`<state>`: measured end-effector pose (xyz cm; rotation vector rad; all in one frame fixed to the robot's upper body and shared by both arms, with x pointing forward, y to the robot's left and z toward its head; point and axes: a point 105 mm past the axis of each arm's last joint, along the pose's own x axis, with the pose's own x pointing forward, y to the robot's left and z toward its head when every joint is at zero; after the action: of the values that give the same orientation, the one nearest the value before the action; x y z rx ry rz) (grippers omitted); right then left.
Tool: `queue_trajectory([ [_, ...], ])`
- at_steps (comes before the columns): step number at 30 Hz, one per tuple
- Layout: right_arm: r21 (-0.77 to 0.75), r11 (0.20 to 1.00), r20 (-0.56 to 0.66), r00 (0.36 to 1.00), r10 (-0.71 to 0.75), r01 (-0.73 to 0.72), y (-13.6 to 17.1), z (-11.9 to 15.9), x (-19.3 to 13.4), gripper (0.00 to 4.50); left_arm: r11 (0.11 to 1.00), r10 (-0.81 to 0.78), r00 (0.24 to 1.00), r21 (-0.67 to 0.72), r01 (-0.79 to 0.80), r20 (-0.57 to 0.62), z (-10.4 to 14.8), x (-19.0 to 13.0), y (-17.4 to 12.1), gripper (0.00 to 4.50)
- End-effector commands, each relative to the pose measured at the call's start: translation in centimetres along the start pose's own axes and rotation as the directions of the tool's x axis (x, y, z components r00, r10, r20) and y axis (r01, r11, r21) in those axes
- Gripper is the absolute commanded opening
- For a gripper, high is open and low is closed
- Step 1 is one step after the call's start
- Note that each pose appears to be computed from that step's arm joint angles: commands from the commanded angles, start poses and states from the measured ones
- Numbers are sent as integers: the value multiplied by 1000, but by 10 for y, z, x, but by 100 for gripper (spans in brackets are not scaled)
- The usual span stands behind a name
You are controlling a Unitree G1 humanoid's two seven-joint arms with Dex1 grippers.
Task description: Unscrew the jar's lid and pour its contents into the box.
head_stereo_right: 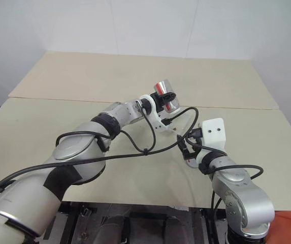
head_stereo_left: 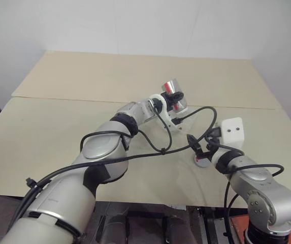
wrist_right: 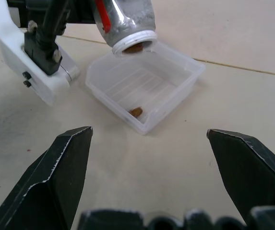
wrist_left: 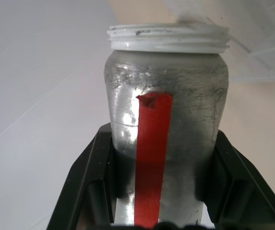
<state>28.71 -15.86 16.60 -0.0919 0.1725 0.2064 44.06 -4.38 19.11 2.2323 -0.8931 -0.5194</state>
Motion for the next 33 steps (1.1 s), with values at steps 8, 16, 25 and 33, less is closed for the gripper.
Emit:
queue_trajectory([
  [8, -43, 999, 32, 999, -2, 3, -1, 9, 0, 448, 461, -47, 970, -867, -191, -238, -46, -14, -7, 193],
  [16, -54, 998, 26, 999, 33, -32, 3, 8, 5, 448, -346, 43, 962, -908, -238, -269, -51, -38, -35, 193],
  [25, -87, 992, 23, 995, 98, -95, 11, 9, 14, 448, -604, 211, 922, -785, -139, -325, -14, -73, -60, 193],
  [33, -124, 986, 9, 993, 114, -112, 13, 5, 19, 448, -650, 183, 898, -735, -195, -400, 10, -88, -69, 193],
])
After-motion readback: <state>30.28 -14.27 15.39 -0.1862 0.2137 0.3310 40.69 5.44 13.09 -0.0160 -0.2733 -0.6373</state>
